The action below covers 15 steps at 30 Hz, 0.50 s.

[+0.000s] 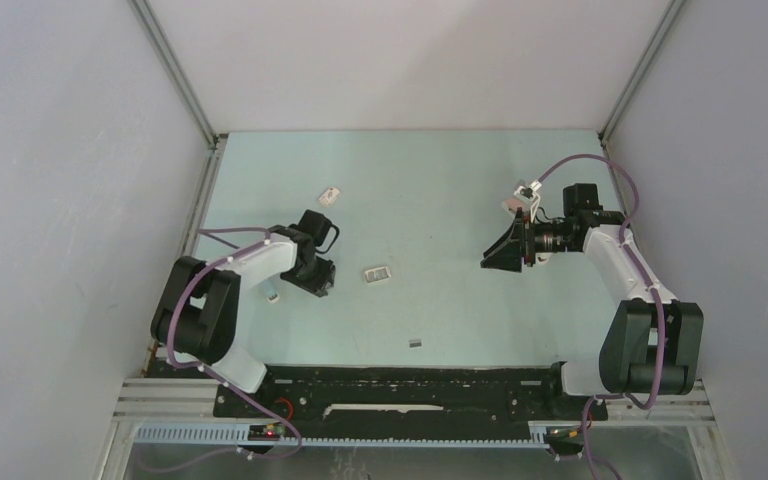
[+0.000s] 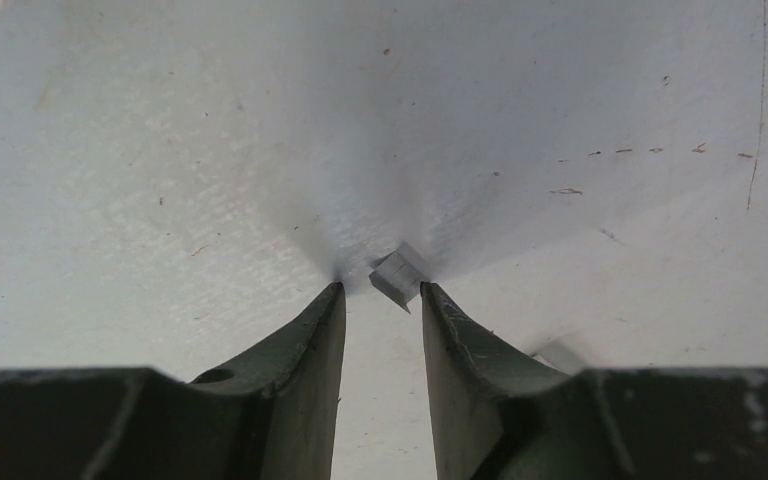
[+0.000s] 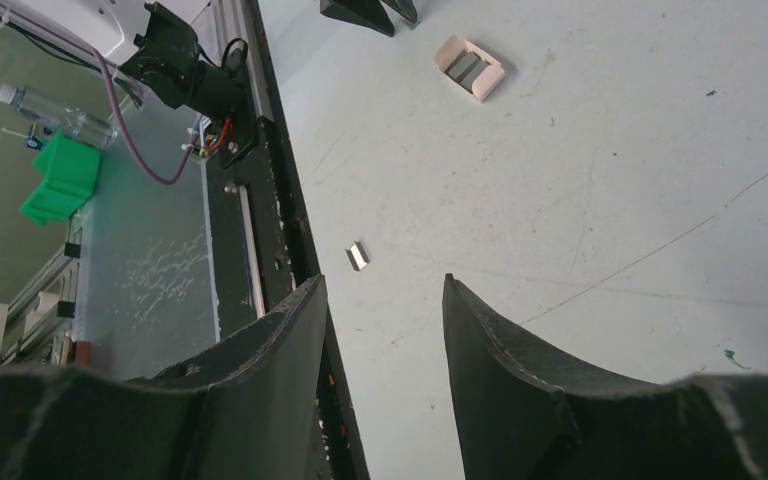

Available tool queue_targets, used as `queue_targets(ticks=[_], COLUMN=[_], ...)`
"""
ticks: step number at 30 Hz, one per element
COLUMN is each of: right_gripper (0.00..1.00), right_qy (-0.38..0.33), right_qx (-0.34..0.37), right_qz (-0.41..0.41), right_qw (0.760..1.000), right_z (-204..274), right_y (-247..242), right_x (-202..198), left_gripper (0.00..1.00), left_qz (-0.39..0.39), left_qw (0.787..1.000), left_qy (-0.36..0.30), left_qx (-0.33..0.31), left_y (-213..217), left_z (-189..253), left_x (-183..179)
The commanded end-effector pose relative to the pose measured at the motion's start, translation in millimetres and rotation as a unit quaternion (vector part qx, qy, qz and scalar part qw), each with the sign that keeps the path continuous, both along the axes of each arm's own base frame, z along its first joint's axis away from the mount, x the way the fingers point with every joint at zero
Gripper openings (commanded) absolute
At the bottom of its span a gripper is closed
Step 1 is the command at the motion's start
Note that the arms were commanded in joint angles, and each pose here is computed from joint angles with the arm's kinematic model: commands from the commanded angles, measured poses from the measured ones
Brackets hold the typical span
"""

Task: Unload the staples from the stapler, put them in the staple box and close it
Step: Adjust the stapler at the center of the board.

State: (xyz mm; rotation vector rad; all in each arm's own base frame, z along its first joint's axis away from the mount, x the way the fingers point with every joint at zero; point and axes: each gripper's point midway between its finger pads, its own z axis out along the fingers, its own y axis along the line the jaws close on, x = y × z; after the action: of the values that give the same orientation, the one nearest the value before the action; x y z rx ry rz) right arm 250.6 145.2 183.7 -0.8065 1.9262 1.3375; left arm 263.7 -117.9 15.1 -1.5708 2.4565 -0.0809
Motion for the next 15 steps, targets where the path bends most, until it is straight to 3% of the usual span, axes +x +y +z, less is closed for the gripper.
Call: queue_targets(ticks=[1,10,13,15], right_gripper=[0.56,0.55,0.55,0.56], right_qy=[-0.02,-0.022,-0.021,-0.022], right_qx=[0.008,0.009,0.009,0.01], right_qz=[0.003,0.003,0.003,0.003], right_qw=[1.0,1.0,1.0,1.0], right_z=[9.3,9.7,9.7,10.0], right_y=[-0.7,-0.7,-0.6,-0.5], right_x=[-0.1,0.1,-0.2,-0.1], left_gripper=[0.39,0.35,0.31,0.22], left_qz=[0.001,-0.01,-0.018,-0.026], left_qw=[1.0,1.0,1.0,0.999], left_qy=[-0.012,-0.019,-0.019,-0.021], left_qx=[-0.005,0.0,0.004,0.005], left_y=[-2.2,0.7,2.6,3.3], left_z=[6.9,10.4,9.4,8.2], left_x=[13.1,11.1,7.8,5.8])
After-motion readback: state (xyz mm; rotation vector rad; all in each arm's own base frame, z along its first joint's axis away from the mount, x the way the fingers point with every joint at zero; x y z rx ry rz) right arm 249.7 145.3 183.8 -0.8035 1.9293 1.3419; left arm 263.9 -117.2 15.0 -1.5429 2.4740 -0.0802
